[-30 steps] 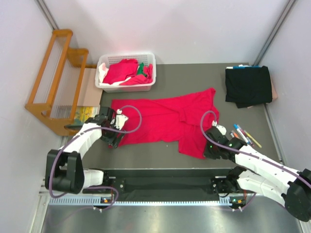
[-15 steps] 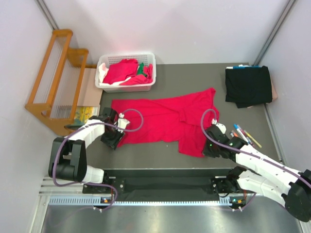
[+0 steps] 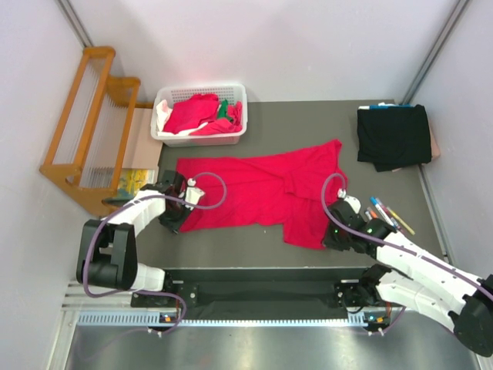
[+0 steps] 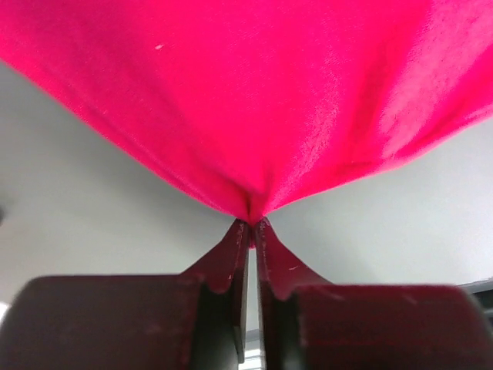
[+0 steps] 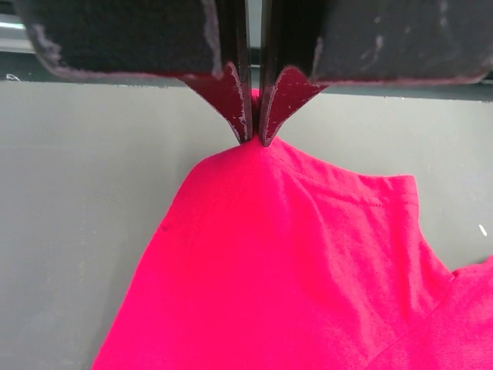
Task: Fold and stack the t-shirts
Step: Fold the tshirt
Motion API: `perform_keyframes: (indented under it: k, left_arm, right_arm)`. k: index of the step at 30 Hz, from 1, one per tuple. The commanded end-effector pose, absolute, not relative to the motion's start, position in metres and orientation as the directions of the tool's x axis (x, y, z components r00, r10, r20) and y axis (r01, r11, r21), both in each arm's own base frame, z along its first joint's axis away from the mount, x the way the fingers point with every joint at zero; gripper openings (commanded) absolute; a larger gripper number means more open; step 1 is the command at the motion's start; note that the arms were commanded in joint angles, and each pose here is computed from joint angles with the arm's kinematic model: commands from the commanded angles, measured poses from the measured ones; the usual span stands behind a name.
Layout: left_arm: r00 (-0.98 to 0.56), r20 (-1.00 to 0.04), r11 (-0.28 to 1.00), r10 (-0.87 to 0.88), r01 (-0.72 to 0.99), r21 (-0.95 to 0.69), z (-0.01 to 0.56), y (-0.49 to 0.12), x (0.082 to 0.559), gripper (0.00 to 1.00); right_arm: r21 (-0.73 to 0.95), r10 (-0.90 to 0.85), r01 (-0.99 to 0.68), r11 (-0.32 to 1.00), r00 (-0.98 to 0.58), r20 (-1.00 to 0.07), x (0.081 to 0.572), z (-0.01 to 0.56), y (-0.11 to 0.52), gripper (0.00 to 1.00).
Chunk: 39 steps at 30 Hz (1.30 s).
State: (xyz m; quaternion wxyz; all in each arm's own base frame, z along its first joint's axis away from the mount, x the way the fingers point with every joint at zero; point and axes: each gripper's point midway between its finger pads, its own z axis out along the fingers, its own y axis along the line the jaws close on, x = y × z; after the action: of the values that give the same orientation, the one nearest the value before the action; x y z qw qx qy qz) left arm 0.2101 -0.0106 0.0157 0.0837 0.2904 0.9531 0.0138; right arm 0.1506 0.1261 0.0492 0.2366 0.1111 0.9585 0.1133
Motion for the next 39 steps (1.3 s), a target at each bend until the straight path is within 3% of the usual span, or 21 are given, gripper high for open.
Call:
perform_keyframes:
  k: [1, 2, 9, 20, 26, 31, 39]
  left_arm:
    - [-0.785, -0.211, 0.813, 0.582, 0.561, 0.156, 0.036, -0.003, 0.227, 0.04]
    - [-0.784, -0.207, 0.81, 0.586, 0.562, 0.165, 0.037, -0.002, 0.227, 0.0]
    - [-0.755, -0.231, 0.79, 0.613, 0.583, 0.19, 0.055, 0.001, 0.226, 0.0]
    - [-0.718, -0.249, 0.76, 0.65, 0.609, 0.226, 0.079, 0.005, 0.215, 0.0]
    - [-0.685, -0.276, 0.739, 0.674, 0.631, 0.237, 0.108, 0.003, 0.215, 0.0]
    - [-0.674, -0.296, 0.736, 0.677, 0.629, 0.251, 0.122, 0.003, 0.216, 0.0]
    - [-0.683, -0.31, 0.75, 0.661, 0.607, 0.262, 0.118, 0.001, 0.237, 0.0]
  right_arm:
    - [0.293, 0.262, 0.129, 0.947, -0.84, -0.476, 0.154, 0.076, 0.127, 0.0]
    - [0.296, 0.263, 0.128, 0.947, -0.838, -0.478, 0.153, 0.079, 0.127, 0.0]
    - [0.315, 0.253, 0.106, 0.943, -0.843, -0.474, 0.136, 0.098, 0.117, 0.0]
    - [0.394, 0.25, 0.111, 0.912, -0.913, -0.322, 0.079, 0.103, 0.11, 0.0]
    - [0.46, 0.271, 0.113, 0.881, -0.917, -0.293, 0.061, 0.119, 0.108, 0.0]
    - [0.485, 0.298, 0.115, 0.867, -0.899, -0.32, 0.066, 0.129, 0.108, 0.0]
    - [0.479, 0.342, 0.086, 0.874, -0.809, -0.479, 0.114, 0.172, 0.116, 0.0]
